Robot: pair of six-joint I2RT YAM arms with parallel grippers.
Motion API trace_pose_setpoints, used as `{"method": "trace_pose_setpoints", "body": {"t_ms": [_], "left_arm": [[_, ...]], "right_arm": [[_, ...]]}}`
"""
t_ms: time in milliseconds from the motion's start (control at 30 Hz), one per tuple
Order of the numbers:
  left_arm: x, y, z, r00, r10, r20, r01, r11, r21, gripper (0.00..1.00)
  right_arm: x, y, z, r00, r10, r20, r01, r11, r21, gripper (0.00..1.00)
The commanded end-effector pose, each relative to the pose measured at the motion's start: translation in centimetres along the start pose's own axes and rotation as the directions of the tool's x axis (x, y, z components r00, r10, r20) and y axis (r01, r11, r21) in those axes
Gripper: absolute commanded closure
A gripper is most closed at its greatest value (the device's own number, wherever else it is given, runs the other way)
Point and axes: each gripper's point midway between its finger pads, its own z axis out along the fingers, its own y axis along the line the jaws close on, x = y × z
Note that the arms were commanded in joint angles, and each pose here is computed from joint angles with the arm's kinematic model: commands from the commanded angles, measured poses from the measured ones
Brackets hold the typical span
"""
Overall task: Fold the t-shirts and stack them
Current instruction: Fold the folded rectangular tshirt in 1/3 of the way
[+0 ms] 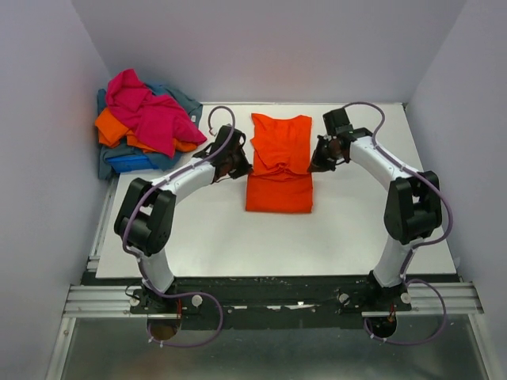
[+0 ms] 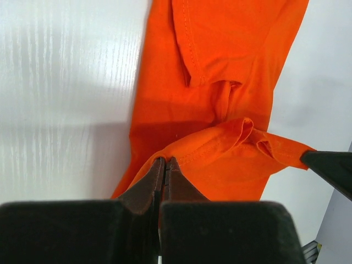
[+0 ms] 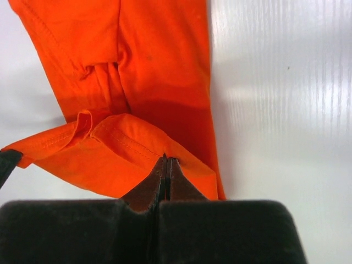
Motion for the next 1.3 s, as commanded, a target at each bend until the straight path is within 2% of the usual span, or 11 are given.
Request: {"method": "trace_pose_setpoints", "body": {"t_ms": [0,400,433,467,533,567,733,833,967,1067,1267], "left_arm": [[-1.0,-0.8,1.4,1.0,0.016,0.004,-0.017,0.999,0.038,1.0],[-3.9,-0.2,4.2,0.999,0.009,0.031,-0.011,0.999,0.047,0.97],[-4.1,-0.6,4.7,0.999,0.022,0.023,-0.023,0.998,0.063,0.73],[-3.8,-0.7,5.1,1.0,0.029,0.003,-0.029,0.998,0.064,0.51],[-3.6,-0.6,5.2,0.999,0.049,-0.015,-0.048,0.997,0.06,0.35],[-3.5,-0.5,4.9,0.998,0.056,-0.013,-0.055,0.997,0.059,0.29],[-2.8,0.9,1.5,0.995,0.098,0.027,-0.099,0.994,0.04,0.28],[-0.6,1.9,-0.3,0.995,0.104,-0.001,-0.104,0.994,0.045,0.32],[3.0,3.5,-1.6,0.994,0.096,-0.048,-0.094,0.995,0.046,0.39],[5.4,4.0,-1.9,0.993,0.088,-0.085,-0.082,0.994,0.073,0.47],[7.7,4.9,-1.1,0.987,0.09,-0.135,-0.084,0.995,0.052,0.5]], "right_arm": [[-1.8,-0.7,0.6,1.0,-0.008,0.003,0.008,1.0,0.013,0.99],[-5.1,0.0,2.7,1.0,-0.003,0.002,0.003,1.0,-0.011,0.99],[-5.3,-0.4,3.3,1.0,0.003,-0.004,-0.003,1.0,0.006,0.89],[-5.6,-0.6,3.3,1.0,0.013,-0.002,-0.013,1.0,0.018,0.66],[-5.7,-1.4,3.4,1.0,0.018,0.003,-0.018,0.999,0.042,0.41],[-5.4,-1.7,3.1,1.0,0.015,0.007,-0.016,0.999,0.042,0.39],[-1.6,-3.2,0.9,0.999,0.01,0.03,-0.01,1.0,0.01,0.43],[2.4,-4.3,0.4,1.0,0.0,0.005,0.0,0.999,-0.046,0.52],[6.6,-5.2,0.5,0.999,-0.004,-0.049,-0.001,0.995,-0.102,0.56],[7.8,-5.7,1.1,0.997,-0.012,-0.075,0.004,0.995,-0.104,0.59],[9.1,-5.7,2.6,0.991,-0.016,-0.134,-0.002,0.991,-0.131,0.61]]}}
